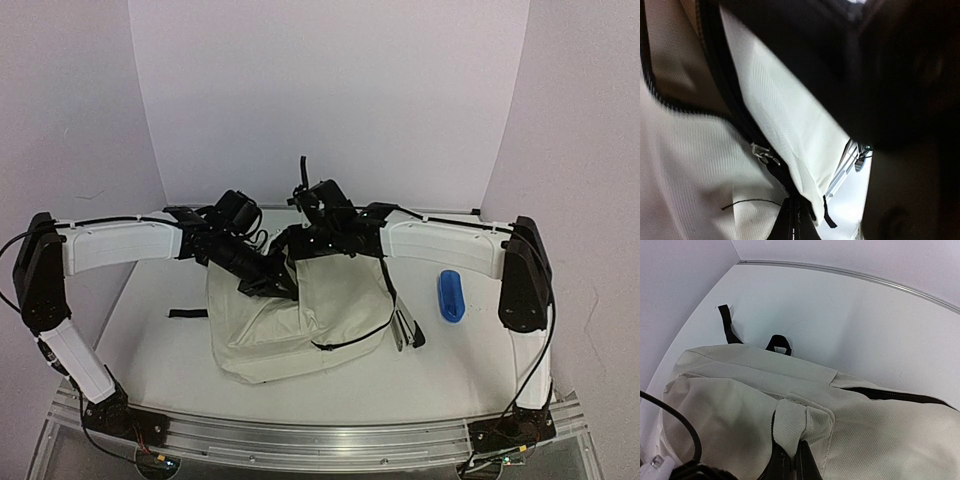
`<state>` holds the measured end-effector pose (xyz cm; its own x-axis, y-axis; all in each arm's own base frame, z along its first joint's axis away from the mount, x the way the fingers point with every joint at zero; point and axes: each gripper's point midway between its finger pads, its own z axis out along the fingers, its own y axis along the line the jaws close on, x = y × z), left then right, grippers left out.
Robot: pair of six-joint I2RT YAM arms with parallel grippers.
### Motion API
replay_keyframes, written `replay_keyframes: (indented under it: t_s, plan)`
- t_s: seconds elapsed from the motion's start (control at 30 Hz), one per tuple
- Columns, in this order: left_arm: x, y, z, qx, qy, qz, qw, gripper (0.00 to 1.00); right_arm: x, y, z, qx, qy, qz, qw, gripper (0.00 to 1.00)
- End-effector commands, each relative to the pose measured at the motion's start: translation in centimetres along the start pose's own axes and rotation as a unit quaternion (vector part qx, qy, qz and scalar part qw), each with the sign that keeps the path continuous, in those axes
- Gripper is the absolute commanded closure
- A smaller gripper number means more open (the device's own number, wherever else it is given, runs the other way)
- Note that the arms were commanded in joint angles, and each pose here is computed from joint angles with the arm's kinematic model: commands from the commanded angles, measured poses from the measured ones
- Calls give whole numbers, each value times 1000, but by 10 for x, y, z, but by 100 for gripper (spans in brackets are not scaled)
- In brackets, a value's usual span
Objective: Pack the student bag
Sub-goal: Unzip the student bag at the center of the board.
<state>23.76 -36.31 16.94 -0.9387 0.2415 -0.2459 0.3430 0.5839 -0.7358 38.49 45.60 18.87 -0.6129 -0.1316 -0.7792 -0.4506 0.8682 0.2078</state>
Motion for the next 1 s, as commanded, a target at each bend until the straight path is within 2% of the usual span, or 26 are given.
replay_keyframes:
  t_s: [0.0,0.67,0.97]
  plan:
    - [19,-20,-2,43,31,29,998,100,-53,-24,-3,31,-76,52,995,100]
    - [76,-41,14,95,115,69,986,100,-59,-65,15,62,-81,103,989,100]
    - [86,-16,25,44,121,55,990,100,-57,-70,16,65,-81,108,989,100]
